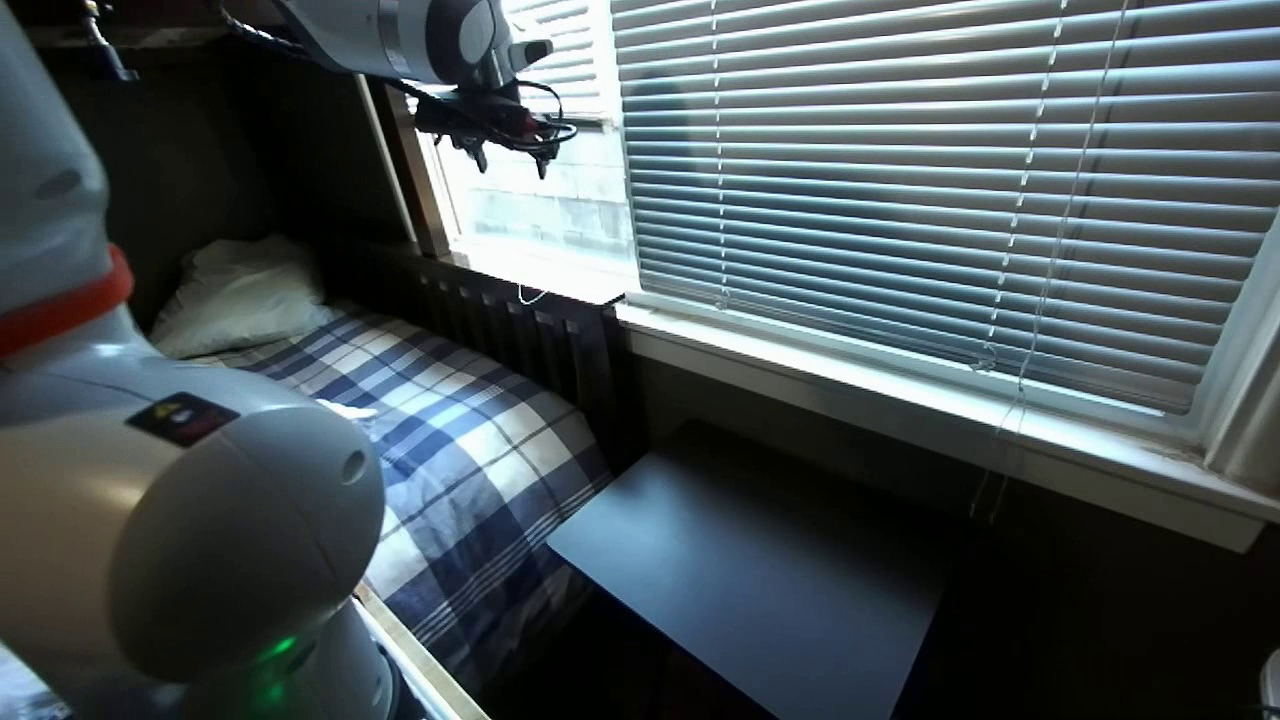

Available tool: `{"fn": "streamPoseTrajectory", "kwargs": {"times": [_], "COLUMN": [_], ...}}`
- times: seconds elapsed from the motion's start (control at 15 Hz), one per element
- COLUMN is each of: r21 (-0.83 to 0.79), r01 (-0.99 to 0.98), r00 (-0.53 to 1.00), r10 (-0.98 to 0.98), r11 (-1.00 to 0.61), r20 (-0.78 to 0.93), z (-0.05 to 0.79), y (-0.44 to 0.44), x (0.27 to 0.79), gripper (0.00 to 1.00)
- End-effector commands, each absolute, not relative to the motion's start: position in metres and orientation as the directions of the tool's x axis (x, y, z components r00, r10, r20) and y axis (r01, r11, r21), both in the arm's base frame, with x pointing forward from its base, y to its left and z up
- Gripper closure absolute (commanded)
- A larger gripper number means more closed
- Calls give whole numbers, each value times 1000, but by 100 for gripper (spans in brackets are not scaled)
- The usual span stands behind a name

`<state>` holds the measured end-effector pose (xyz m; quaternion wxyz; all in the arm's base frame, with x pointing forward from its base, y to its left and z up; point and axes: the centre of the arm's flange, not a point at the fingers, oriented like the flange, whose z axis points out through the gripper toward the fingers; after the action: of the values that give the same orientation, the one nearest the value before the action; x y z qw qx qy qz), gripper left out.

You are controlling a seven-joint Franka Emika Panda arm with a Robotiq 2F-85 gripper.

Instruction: Pull the white cord on the left side of the window

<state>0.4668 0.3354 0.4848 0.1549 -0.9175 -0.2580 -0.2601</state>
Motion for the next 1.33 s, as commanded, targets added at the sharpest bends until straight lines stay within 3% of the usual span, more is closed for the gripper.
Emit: {"fn": "streamPoseTrajectory", "kwargs": {"times": [0.0, 0.8, 1.27], "r21": [-139, -134, -166], "r01": [609, 621, 637], "r00": [672, 667, 632], "r10": [415, 430, 386], "r11": [-781, -772, -753], "r20": [613, 609, 672], "z": [459, 453, 425], "y": [359, 364, 396], "x": [492, 499, 531], "gripper": [0, 0, 0]}}
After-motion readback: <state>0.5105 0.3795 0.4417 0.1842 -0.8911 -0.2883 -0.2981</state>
